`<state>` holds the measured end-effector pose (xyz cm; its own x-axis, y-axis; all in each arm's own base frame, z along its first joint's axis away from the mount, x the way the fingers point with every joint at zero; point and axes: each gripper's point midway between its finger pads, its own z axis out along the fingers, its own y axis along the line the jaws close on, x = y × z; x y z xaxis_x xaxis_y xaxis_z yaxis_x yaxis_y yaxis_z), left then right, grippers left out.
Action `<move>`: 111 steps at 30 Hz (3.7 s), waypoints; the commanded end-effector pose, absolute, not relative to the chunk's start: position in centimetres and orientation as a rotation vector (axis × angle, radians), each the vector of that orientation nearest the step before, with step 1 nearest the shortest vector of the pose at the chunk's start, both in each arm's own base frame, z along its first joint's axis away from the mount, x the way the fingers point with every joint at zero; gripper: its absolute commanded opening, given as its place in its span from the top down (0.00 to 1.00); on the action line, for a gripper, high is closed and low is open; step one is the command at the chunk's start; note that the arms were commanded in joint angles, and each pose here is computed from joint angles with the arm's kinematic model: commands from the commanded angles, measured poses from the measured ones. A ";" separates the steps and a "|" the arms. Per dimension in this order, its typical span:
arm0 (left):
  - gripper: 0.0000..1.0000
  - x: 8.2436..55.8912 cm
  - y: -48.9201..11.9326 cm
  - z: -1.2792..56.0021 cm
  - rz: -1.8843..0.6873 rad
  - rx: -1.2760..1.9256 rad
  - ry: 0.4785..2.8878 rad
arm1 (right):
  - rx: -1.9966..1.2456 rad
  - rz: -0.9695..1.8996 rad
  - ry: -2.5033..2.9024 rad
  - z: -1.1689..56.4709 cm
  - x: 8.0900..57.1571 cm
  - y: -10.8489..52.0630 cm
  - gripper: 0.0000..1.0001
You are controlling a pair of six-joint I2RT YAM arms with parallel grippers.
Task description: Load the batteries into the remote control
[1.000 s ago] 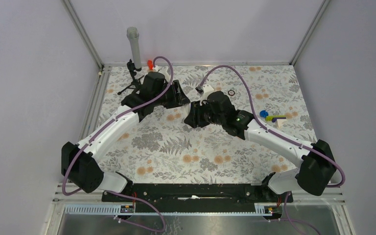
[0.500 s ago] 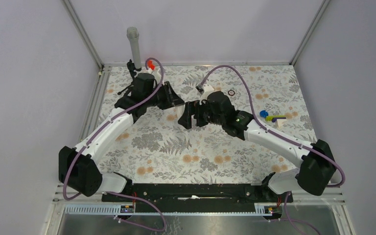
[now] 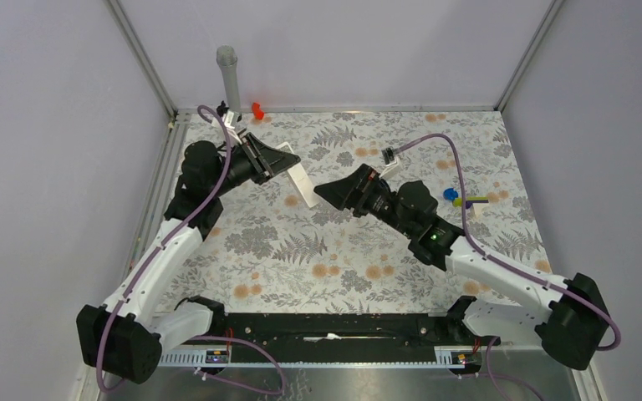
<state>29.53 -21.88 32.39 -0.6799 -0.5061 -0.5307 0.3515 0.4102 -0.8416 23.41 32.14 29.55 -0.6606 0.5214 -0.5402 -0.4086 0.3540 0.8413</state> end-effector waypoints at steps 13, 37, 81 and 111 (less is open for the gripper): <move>1.00 26.8 -21.2 39.9 -1.668 -0.209 1.490 | 0.217 1.767 1.551 36.3 25.2 35.6 0.16; 1.00 27.2 -18.7 45.1 -1.788 -0.414 1.238 | -0.087 1.666 1.740 28.1 23.4 37.7 0.56; 1.00 26.7 -20.5 40.4 -1.734 -0.261 1.380 | 0.080 1.855 1.575 35.1 25.8 37.3 0.18; 1.00 28.6 -19.5 41.0 -1.720 -0.437 1.374 | 0.258 1.678 1.920 26.3 26.3 36.6 0.58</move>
